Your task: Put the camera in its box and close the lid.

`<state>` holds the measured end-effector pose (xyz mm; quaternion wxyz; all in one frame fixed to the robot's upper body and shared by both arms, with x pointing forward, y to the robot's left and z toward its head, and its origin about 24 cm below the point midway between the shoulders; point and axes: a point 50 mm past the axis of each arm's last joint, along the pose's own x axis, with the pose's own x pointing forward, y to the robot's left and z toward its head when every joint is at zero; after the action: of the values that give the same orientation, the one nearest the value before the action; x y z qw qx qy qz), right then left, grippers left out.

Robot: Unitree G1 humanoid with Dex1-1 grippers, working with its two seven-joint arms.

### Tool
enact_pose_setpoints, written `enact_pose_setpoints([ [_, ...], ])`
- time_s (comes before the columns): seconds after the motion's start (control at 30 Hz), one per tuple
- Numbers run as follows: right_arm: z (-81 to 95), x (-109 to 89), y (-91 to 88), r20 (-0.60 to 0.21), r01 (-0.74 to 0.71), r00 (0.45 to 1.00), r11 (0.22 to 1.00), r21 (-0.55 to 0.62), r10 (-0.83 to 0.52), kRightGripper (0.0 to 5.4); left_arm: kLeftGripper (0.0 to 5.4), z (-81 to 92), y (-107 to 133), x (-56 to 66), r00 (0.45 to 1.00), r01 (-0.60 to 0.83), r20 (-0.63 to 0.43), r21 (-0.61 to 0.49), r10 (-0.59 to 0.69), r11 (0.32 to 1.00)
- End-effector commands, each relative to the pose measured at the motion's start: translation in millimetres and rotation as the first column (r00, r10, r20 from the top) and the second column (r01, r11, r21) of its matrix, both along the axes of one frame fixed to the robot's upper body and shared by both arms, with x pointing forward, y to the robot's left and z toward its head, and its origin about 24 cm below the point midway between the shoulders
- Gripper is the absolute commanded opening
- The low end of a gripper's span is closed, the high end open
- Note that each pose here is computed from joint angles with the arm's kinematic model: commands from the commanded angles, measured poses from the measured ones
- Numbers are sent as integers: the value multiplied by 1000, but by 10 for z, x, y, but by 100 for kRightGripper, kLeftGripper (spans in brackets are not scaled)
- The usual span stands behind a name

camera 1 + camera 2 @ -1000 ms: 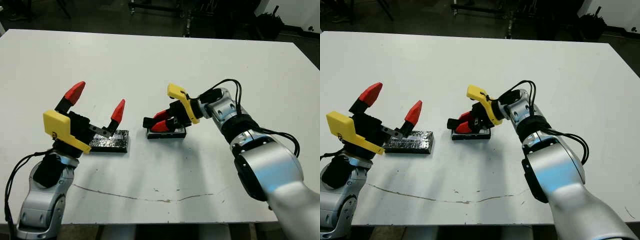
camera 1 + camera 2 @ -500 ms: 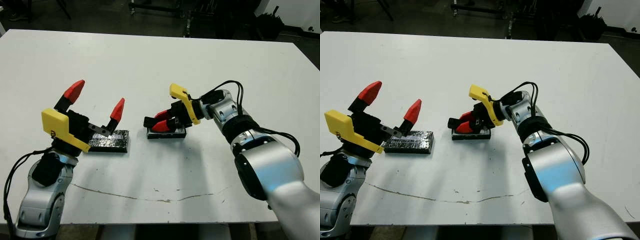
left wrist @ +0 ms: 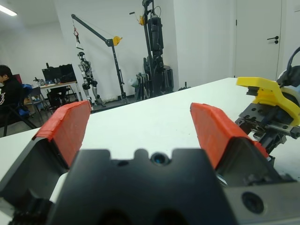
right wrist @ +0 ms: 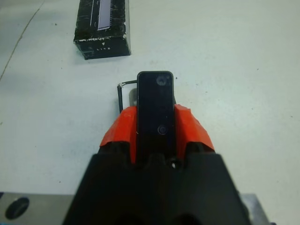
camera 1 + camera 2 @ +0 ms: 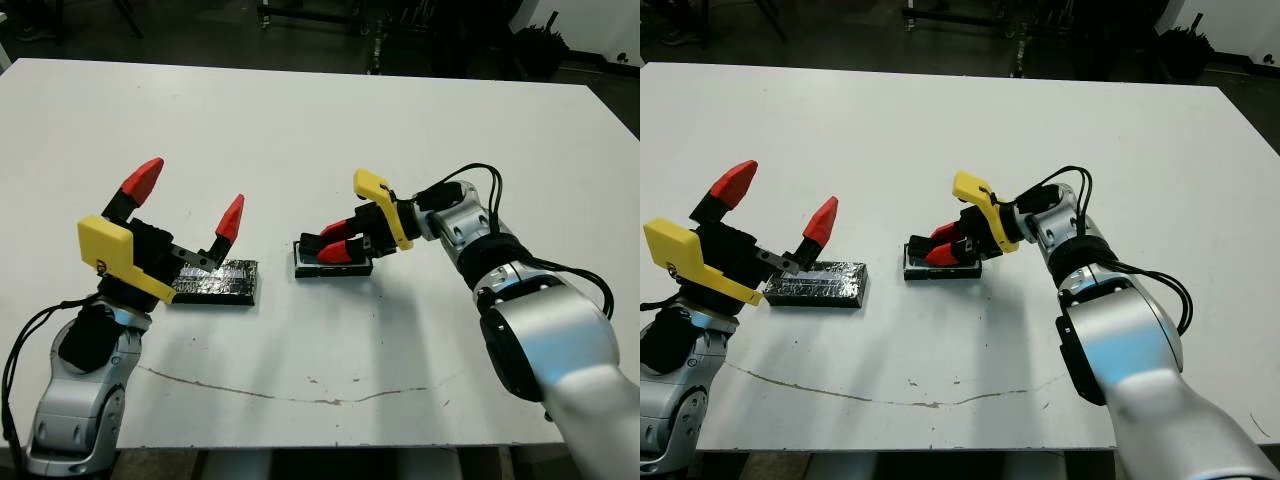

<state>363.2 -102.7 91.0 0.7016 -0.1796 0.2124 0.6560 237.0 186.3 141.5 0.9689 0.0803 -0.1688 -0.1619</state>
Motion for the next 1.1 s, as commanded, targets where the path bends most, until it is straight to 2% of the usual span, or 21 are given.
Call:
enact_pose_setpoints([
  [0.03,-200,-76,-214,-60,40,997,998,-52,-43,164,540,-14,28,-14,1000,-2,-23,20,3,1000],
  [0.3,-254,-112,-225,-98,36,994,999,-34,-40,164,540,-7,32,-15,1000,-1,-18,25,1,1000],
  [0.53,-263,-126,-191,-78,-14,997,997,-75,8,164,540,-2,31,-16,1000,3,-20,30,-2,1000],
  [0.67,-245,-118,-188,-30,-32,999,996,-83,30,227,540,-3,27,-18,1000,2,-21,30,-1,1000],
  [1.1,-234,-100,-181,-17,-15,1000,996,-90,13,383,540,-14,12,-14,1000,6,-25,26,-5,1000],
])
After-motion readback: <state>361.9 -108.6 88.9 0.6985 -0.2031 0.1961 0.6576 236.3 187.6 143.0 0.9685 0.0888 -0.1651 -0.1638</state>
